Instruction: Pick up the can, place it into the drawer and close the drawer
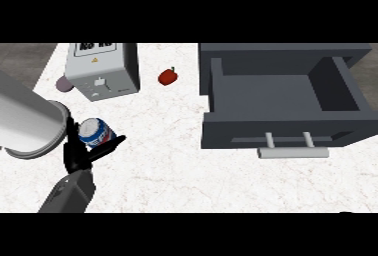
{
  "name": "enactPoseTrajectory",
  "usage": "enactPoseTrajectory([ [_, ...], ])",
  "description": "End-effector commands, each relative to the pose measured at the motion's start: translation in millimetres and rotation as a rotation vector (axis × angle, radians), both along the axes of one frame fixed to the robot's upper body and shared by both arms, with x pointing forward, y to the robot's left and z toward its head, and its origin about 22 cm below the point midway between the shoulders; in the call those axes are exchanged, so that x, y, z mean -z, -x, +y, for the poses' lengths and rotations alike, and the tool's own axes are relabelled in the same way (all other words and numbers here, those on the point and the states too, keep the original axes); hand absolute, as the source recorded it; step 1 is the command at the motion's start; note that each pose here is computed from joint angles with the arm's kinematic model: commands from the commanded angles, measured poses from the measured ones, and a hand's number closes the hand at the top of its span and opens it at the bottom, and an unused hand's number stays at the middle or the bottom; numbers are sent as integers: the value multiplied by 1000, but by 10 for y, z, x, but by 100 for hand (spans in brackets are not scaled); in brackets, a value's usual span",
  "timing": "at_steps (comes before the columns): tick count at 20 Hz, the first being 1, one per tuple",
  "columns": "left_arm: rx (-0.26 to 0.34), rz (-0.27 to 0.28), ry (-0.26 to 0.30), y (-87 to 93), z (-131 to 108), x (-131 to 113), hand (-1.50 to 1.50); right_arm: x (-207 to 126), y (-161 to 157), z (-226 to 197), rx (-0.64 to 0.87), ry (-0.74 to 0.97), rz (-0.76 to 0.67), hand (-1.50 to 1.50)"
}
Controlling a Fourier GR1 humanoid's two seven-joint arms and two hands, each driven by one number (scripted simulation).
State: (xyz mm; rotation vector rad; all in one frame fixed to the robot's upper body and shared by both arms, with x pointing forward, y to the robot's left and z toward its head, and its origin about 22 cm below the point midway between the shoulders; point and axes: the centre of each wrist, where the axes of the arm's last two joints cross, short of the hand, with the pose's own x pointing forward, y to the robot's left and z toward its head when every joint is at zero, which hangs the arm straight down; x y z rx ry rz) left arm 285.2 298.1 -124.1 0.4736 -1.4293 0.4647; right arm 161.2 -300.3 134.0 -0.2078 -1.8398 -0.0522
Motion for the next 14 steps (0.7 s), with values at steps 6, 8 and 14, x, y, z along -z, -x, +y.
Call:
enactPoseTrajectory([
  [6, 95, -63, 55, -122, -126, 13, 150, -93, -95, -27, -2, 4, -23, -150],
  [8, 131, -102, 87, -1, 11, 72, 150, -144, -109, 32, 29, 9, -26, -150],
  [14, 239, -134, 52, -327, -247, -128, 150, -122, 60, 27, 13, 23, -19, -150],
])
